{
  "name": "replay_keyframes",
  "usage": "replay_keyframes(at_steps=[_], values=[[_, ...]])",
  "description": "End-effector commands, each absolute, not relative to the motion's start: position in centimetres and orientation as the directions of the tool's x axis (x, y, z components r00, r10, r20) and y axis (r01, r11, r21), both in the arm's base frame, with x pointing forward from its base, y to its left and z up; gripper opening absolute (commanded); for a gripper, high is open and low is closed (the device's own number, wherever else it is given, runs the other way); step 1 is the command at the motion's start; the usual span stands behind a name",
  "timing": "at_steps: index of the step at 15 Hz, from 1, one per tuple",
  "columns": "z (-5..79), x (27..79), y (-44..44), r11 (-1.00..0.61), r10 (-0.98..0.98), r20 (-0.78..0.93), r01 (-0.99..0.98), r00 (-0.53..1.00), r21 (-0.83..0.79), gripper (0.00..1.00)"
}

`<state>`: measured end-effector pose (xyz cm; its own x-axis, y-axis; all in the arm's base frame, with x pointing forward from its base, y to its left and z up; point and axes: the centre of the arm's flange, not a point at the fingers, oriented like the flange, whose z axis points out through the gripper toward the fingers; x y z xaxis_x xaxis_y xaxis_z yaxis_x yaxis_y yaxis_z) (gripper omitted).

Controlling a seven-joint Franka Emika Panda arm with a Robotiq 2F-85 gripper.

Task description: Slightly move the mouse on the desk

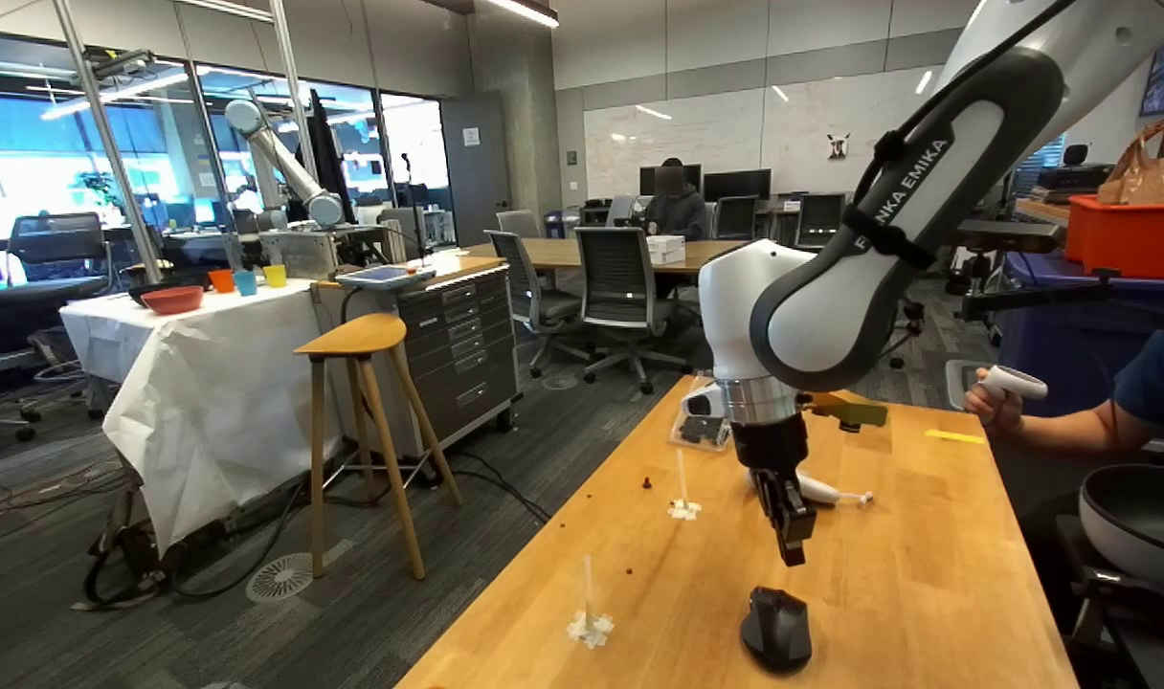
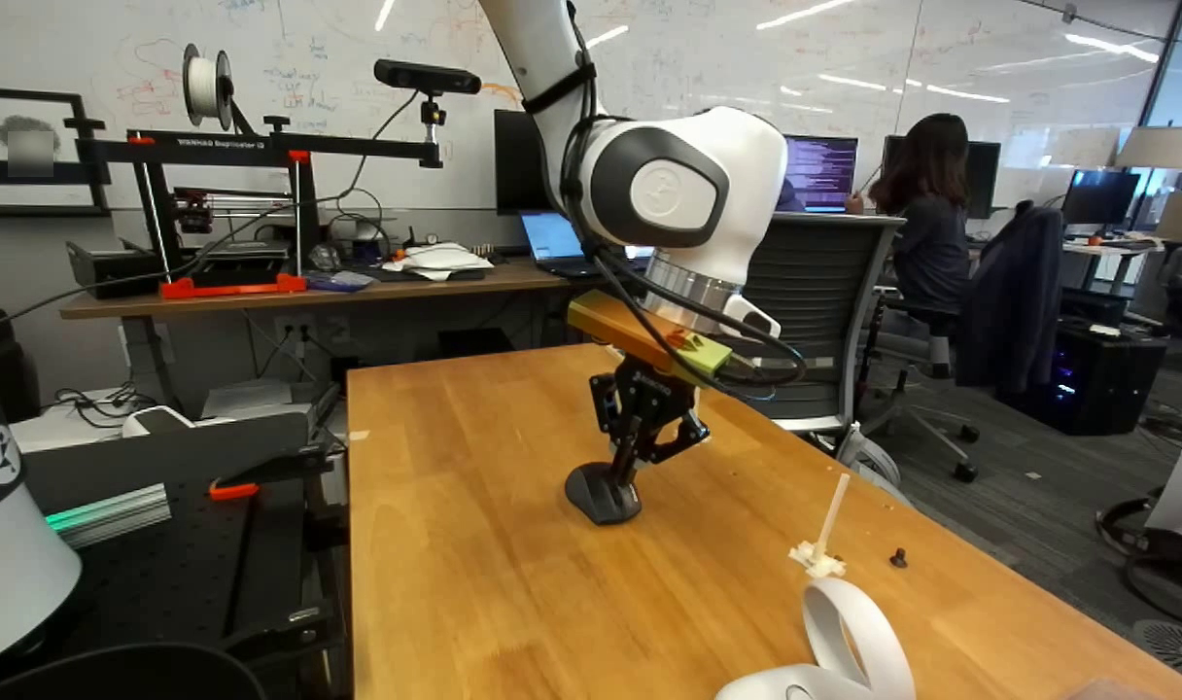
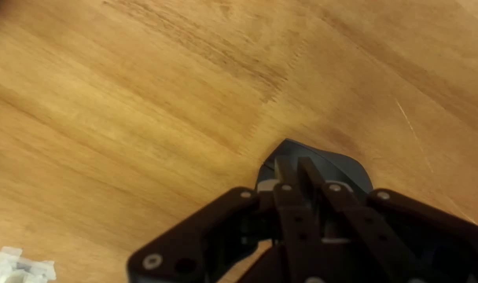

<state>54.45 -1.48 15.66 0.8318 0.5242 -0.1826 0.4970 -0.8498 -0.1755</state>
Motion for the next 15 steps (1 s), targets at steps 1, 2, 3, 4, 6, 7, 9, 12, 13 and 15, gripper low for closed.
replay_keyframes(at_steps=[1, 2, 3, 4, 6, 7, 9, 12, 13, 15], values=[[15.0, 55.5, -1.5, -0.852, 0.522, -0.170, 0.501, 0.836, -0.153, 0.12], [14.8, 55.5, -1.4, -0.850, 0.525, -0.168, 0.504, 0.834, -0.152, 0.12], [14.6, 55.6, -1.3, -0.850, 0.526, -0.166, 0.506, 0.834, -0.147, 0.11], [14.4, 55.7, -1.2, -0.849, 0.527, -0.164, 0.508, 0.834, -0.144, 0.12], [14.2, 56.1, -1.0, -0.851, 0.524, -0.146, 0.508, 0.839, -0.135, 0.12], [14.1, 56.4, -0.9, -0.851, 0.523, -0.139, 0.508, 0.841, -0.131, 0.11], [13.8, 56.8, -0.7, -0.851, 0.524, -0.130, 0.510, 0.842, -0.128, 0.12], [13.4, 57.2, -0.4, -0.849, 0.526, -0.119, 0.513, 0.842, -0.125, 0.11], [13.3, 57.3, -0.4, -0.849, 0.526, -0.117, 0.513, 0.843, -0.126, 0.11], [13.0, 57.3, -0.2, -0.849, 0.526, -0.115, 0.513, 0.843, -0.127, 0.12]])
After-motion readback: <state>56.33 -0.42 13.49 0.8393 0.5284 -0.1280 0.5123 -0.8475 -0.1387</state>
